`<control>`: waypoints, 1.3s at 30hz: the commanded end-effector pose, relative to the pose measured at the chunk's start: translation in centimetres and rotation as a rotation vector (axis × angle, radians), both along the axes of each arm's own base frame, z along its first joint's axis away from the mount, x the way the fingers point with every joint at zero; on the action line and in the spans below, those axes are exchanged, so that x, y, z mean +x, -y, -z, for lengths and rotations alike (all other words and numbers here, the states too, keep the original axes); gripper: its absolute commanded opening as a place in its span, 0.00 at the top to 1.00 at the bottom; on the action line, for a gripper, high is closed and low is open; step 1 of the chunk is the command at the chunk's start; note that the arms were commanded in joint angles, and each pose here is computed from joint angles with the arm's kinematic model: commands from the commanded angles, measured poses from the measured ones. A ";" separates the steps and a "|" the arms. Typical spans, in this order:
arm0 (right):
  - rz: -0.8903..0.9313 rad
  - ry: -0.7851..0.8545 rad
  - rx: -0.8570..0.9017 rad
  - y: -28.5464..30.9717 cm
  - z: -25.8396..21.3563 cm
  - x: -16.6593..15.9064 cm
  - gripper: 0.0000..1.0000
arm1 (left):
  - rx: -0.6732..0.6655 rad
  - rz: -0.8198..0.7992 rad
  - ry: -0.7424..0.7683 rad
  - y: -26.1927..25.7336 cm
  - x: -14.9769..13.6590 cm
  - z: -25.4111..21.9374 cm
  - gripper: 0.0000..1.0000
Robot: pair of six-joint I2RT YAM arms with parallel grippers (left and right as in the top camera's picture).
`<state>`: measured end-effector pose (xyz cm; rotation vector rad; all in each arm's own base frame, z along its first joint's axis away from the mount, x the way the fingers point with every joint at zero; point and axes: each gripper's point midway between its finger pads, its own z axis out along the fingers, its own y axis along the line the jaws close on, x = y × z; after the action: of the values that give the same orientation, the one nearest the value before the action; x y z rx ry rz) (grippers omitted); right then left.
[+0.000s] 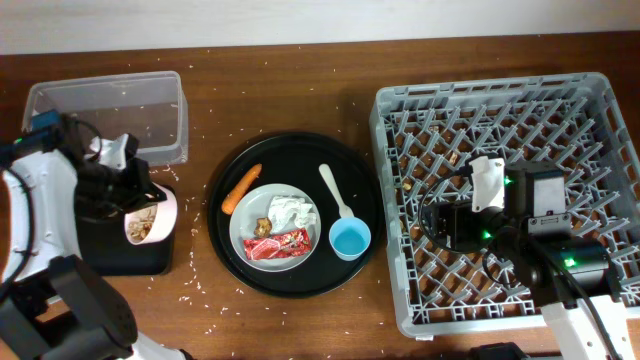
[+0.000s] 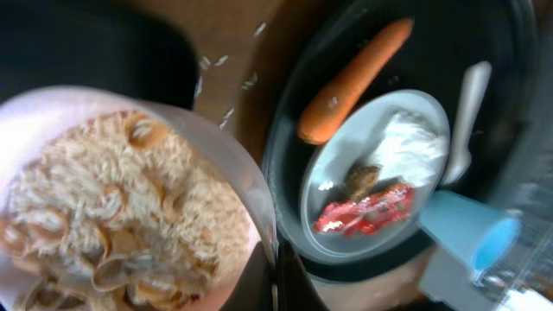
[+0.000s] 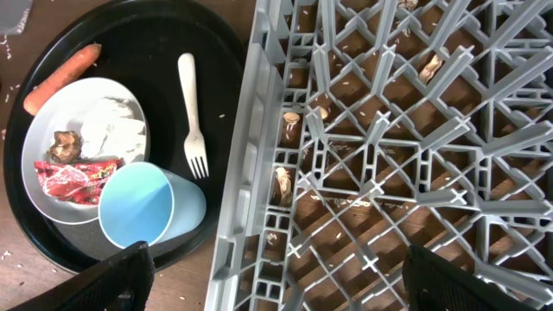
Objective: Sort waste into correct bins and load items into the dishwasher rack
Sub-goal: 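Carry the pink bowl left and tip rice scraps onto black tray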
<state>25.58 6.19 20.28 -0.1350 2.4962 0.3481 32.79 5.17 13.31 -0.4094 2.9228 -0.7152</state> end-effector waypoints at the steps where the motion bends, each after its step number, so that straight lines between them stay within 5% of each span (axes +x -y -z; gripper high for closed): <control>1: 0.003 0.018 0.009 0.0 -0.8 0.2 0.09 | -0.219 -0.005 0.191 0.9 1.3 -2.7 0.99; 8: -0.011 0.017 0.027 -0.4 -0.8 0.1 0.09 | -0.388 -0.142 0.390 -2.7 2.4 -6.0 1.00; 18: -0.013 0.009 0.029 -0.4 -0.7 0.0 0.09 | -0.384 -0.345 0.387 -8.0 0.8 -4.5 0.99; 24: -0.024 0.008 0.043 -0.7 -0.8 -0.1 0.09 | -0.520 -0.444 0.424 -8.1 0.4 -1.9 1.00; 33: -0.024 0.005 0.043 -0.7 -0.8 -0.2 0.10 | -0.785 -0.458 0.540 -7.1 0.8 -6.2 0.99; 37: -0.024 -0.010 0.042 -0.7 -0.6 -0.5 0.09 | -0.713 -0.503 0.500 -8.4 0.3 -4.6 0.99; 39: -0.024 -0.010 0.042 -0.7 -0.6 -0.5 0.09 | -0.825 -0.545 0.534 -8.8 -0.2 -6.1 1.00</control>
<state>25.00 6.77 20.09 -0.1478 2.5151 0.3966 33.20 13.53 17.83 -0.8351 1.9161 -1.4907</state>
